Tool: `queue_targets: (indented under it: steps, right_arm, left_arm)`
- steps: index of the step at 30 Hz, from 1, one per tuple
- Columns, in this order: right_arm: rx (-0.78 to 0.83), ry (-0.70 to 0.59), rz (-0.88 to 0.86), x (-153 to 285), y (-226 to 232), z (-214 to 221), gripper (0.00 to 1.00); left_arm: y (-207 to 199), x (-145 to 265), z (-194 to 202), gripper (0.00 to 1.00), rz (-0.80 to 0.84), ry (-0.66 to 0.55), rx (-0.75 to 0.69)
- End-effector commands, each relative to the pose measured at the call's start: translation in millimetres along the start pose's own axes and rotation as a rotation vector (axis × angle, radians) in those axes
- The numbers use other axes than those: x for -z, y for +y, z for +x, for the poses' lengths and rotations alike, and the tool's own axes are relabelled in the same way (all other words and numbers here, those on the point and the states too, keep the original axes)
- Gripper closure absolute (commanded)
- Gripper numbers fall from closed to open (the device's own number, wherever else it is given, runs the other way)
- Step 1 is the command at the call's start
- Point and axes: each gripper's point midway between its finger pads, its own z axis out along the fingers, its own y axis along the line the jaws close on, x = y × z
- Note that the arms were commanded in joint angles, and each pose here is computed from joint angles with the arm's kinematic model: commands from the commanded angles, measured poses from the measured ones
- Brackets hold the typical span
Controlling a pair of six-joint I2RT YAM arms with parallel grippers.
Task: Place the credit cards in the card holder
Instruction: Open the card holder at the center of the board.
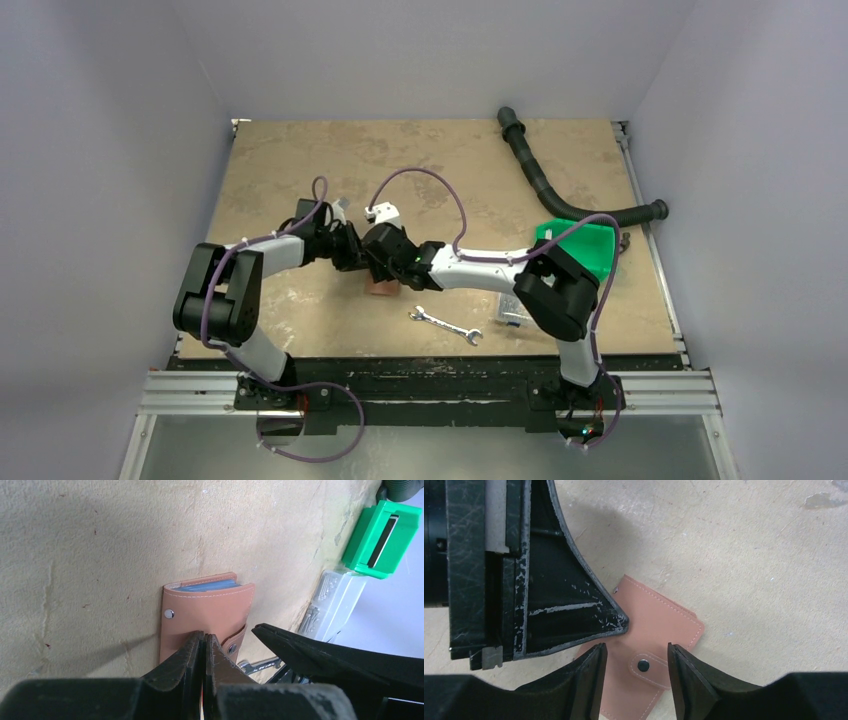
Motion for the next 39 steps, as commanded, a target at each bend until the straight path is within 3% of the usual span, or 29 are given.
queue_targets:
  steps: [1, 7, 11, 17, 23, 29, 32, 33, 36, 39]
  right_arm:
    - [0.017, -0.020, 0.008, 3, 2, -1, 0.45]
    - [0.034, -0.005, 0.061, 0, -9, 13, 0.45]
    - [0.027, -0.023, 0.091, -7, -12, 14, 0.51]
    - [-0.018, -0.046, 0.147, -5, -24, 13, 0.72]
    - [-0.155, -0.120, 0.019, 13, -22, 0, 1.00]
    - [-0.392, -0.191, -0.301, 37, -26, -24, 1.00]
    - [-0.255, -0.183, -0.284, 41, -24, -26, 1.00]
    - [-0.183, -0.168, -0.263, 41, -20, -22, 0.94]
    - [0.047, -0.167, -0.177, 40, -10, -17, 0.63]
    - [0.212, -0.126, -0.149, 32, -8, -11, 0.52]
  left_arm:
    - [33, -7, 23, 1.00, -0.122, 0.038, 0.053]
    - [42, -6, 25, 1.00, -0.167, 0.030, 0.063]
    - [40, -7, 22, 1.00, -0.161, 0.028, 0.074]
    - [48, -6, 24, 1.00, -0.202, 0.022, 0.079]
    - [59, -6, 27, 1.00, -0.244, 0.013, 0.086]
    - [62, -6, 30, 1.00, -0.251, 0.021, 0.089]
    - [58, -6, 31, 1.00, -0.227, 0.025, 0.090]
    - [56, -6, 31, 1.00, -0.221, 0.026, 0.090]
    - [56, -6, 31, 1.00, -0.220, 0.029, 0.087]
    - [56, -7, 31, 1.00, -0.219, 0.032, 0.088]
